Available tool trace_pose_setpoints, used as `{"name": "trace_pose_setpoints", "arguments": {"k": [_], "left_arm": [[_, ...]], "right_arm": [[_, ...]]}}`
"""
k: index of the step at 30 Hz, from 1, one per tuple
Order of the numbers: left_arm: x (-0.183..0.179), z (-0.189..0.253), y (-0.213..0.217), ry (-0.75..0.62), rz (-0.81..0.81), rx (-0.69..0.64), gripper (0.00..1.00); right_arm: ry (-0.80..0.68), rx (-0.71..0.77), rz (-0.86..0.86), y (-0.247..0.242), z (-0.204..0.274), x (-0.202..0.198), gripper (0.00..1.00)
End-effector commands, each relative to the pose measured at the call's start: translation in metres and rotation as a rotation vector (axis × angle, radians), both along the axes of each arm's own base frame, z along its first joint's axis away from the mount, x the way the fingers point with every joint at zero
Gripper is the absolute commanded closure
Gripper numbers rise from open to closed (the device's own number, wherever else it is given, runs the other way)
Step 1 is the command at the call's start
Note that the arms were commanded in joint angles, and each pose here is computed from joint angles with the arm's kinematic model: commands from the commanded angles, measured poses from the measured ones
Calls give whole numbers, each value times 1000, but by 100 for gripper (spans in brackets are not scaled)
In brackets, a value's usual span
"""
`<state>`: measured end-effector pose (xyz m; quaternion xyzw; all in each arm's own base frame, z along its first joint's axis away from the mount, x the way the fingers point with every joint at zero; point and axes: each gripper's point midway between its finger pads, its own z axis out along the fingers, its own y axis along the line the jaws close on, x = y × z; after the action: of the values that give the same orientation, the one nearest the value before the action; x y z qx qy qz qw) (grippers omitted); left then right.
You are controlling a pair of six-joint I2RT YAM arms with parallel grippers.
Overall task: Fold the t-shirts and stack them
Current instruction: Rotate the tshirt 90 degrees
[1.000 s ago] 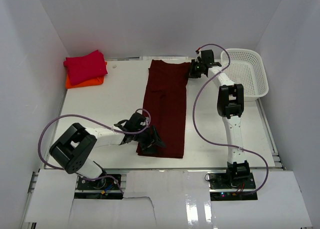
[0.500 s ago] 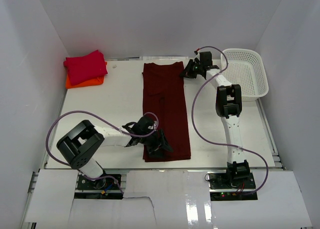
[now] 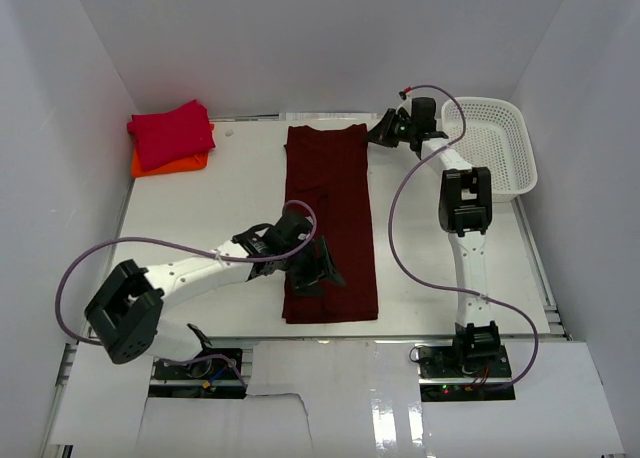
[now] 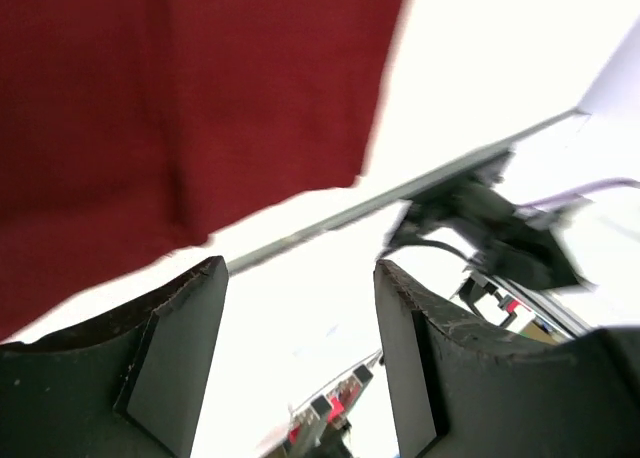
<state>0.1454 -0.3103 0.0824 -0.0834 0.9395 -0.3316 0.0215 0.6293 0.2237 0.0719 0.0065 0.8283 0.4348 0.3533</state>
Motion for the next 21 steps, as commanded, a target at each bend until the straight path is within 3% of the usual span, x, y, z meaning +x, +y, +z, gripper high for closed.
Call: {"name": "trace_pose_setpoints", "arguments": {"k": [1, 3, 4, 6, 8, 9, 11, 12, 14, 16, 17, 21], "left_arm": [[12, 53, 7, -159, -2, -27, 29], [14, 65, 12, -225, -9, -34, 29], [20, 77, 20, -297, 10, -29, 28], [24, 84, 33, -385, 3, -1, 26], [26, 93, 50, -466, 21, 6, 26], [25, 93, 57, -482, 30, 13, 20], [25, 94, 72, -530, 52, 26, 16], [24, 93, 76, -539, 50, 31, 11], [30, 95, 88, -597, 74, 57, 10], [33, 92, 96, -633, 57, 95, 9], [38, 93, 101, -658, 70, 122, 9], [57, 109, 116, -762, 86, 209, 8]], "right_arm": [[-253, 122, 92, 7, 120, -6, 92], [-332, 158, 140, 11, 156, -21, 92], [-298, 180, 177, 14, 149, -35, 92], [-360, 201, 234, 15, 181, -59, 75], [-316, 195, 253, 14, 169, -80, 54], [-354, 192, 271, 12, 192, -96, 49], [-295, 160, 266, 7, 171, -119, 42], [-328, 144, 268, 5, 190, -133, 42], [-243, 90, 244, -1, 174, -152, 41], [-262, -25, 193, -12, 170, -168, 41], [-184, -82, 166, -20, 154, -180, 41], [-210, -319, 19, -63, 145, -211, 40]]}}
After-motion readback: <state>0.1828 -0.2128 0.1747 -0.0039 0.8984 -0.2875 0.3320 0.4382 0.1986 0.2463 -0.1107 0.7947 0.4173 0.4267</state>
